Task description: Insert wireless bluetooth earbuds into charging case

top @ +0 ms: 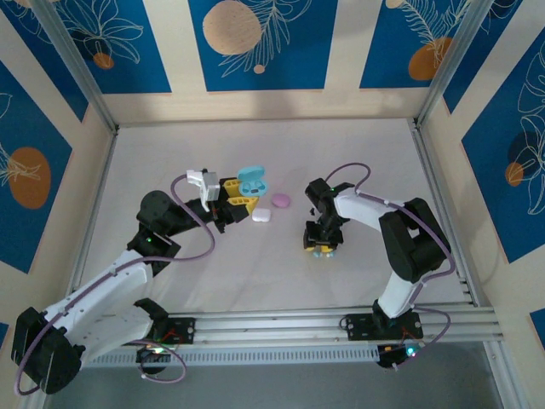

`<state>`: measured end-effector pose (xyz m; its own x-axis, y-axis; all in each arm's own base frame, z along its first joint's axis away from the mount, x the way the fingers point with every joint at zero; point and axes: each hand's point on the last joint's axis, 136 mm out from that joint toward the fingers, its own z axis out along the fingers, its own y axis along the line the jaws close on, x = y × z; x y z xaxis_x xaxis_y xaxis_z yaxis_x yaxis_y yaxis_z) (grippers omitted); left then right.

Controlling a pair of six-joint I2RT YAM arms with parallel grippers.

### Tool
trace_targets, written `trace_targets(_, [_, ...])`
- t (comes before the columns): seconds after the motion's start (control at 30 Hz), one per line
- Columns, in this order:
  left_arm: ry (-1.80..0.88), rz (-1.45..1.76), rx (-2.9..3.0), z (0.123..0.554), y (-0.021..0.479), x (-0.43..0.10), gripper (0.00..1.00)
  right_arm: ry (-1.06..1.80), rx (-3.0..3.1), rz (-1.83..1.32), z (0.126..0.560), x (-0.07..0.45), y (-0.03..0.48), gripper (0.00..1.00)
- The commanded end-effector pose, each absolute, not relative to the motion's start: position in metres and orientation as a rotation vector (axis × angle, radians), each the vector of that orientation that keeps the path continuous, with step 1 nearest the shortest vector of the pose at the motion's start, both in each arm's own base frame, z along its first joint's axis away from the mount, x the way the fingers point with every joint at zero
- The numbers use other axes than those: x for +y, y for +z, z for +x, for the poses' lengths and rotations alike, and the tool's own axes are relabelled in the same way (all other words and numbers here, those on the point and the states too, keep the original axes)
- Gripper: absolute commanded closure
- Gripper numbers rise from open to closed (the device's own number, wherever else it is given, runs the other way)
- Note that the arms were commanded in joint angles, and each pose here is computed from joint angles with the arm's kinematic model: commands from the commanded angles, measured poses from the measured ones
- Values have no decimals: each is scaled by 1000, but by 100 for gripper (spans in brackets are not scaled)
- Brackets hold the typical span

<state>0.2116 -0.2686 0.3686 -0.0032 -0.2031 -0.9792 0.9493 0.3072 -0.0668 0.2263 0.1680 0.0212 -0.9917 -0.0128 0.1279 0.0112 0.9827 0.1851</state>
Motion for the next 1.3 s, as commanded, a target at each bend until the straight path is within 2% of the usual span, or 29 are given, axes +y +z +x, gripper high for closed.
trace_targets(0.0, [-1084, 813, 1196, 205, 372, -266, 69, -299, -2963, -11, 212, 172, 30, 57])
trace_targets(0.37, [-1080, 813, 1197, 205, 372, -266, 69, -152, -3012, 23, 214, 165, 40, 58])
trace_targets(0.67, [-1082, 810, 1198, 206, 372, -266, 69, -23, -3021, -18, 219, 158, 34, 64])
trace_targets(1.27, [-1087, 815, 1201, 207, 372, -268, 69, -47, -2984, -64, 217, 164, 20, 69])
